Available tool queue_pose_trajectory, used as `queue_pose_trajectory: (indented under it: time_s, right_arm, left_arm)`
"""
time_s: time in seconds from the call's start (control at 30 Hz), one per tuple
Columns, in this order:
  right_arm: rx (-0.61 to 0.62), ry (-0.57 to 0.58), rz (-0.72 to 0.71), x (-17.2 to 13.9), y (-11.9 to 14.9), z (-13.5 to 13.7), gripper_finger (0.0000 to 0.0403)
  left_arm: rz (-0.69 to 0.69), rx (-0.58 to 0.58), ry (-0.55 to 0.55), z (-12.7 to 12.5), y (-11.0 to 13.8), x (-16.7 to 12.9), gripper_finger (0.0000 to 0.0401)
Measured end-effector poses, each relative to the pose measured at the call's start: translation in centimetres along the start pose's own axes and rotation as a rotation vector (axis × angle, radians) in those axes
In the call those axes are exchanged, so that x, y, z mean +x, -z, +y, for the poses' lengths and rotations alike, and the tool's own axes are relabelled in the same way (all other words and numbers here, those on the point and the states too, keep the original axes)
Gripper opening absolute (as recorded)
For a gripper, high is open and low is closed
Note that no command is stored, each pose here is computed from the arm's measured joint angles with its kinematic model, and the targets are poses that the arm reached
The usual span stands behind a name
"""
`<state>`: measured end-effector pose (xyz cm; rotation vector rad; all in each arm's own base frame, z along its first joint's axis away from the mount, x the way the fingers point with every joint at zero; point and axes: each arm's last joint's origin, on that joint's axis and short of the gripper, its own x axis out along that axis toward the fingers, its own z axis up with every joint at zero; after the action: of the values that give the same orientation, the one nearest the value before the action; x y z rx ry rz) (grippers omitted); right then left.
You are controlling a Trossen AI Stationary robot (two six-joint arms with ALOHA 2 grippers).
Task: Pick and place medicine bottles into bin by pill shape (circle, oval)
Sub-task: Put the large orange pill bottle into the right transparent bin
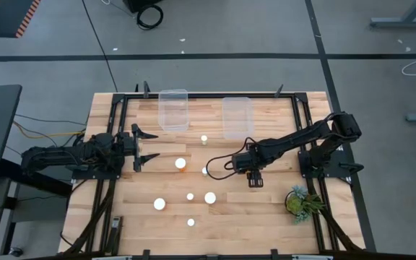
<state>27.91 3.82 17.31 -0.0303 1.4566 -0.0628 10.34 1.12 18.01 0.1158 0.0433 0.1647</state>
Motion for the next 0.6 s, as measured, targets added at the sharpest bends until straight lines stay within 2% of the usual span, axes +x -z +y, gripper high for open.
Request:
queue_pose_trajectory:
  time_s: [0.27, 0.6]
  right_arm:
    - [-0.002, -0.005, 0.026, -0.4, 0.0, 0.0, 0.0219]
    - [-0.005, -0.014, -0.029, -3.7, -1.9, 0.1, 0.0219]
  left_arm:
    - [0.000, 0.000, 0.000, 0.0, 0.0, 0.0, 0.0341]
    - [0.000, 0.000, 0.000, 0.0, 0.0, 0.0, 0.0341]
